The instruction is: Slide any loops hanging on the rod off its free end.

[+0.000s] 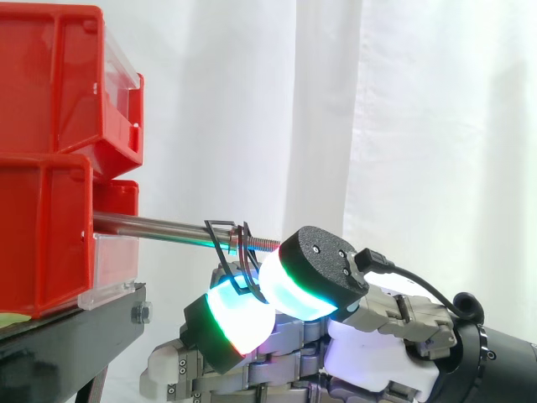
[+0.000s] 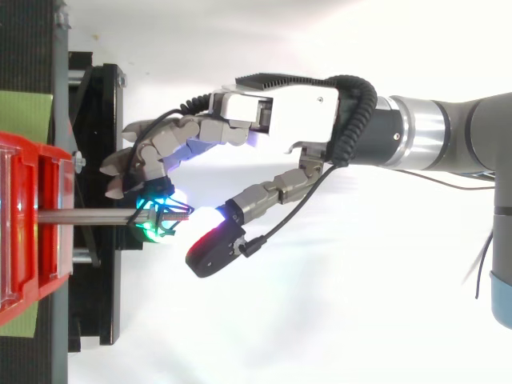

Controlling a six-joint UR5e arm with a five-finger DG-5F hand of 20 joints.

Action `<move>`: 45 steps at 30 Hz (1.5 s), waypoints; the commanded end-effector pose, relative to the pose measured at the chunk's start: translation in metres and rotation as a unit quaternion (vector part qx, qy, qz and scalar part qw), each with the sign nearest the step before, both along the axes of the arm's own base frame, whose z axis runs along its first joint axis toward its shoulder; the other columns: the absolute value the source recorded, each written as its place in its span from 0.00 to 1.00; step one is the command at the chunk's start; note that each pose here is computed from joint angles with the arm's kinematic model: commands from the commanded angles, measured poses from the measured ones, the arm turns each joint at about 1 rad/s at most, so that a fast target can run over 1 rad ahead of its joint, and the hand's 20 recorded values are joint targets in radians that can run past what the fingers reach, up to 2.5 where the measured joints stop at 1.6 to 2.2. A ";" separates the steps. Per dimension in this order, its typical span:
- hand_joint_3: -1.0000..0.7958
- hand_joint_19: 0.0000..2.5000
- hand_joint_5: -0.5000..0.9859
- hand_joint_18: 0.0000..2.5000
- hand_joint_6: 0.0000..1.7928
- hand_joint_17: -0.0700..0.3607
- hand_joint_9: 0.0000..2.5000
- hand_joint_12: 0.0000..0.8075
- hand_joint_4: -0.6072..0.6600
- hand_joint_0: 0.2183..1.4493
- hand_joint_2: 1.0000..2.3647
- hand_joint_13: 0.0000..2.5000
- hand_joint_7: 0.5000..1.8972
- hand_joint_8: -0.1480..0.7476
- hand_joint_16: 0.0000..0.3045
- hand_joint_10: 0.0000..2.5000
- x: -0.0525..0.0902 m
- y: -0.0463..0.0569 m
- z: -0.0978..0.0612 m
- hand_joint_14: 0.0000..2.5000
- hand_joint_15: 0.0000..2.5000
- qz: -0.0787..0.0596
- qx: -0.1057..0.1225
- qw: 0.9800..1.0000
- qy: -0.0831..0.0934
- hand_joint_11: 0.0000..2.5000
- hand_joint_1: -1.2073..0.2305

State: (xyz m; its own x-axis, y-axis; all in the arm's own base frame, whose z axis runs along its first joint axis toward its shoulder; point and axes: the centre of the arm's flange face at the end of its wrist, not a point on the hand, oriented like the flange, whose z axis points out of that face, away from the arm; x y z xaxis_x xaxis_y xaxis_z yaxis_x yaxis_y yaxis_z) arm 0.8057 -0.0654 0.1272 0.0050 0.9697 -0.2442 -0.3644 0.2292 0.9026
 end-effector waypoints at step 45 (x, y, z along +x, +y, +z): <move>0.41 0.00 0.19 0.12 0.46 0.29 0.25 0.30 0.55 0.31 0.01 0.20 0.51 0.44 0.08 0.00 -0.036 -0.023 0.056 0.00 0.00 0.027 -0.112 0.990 0.080 0.03 0.30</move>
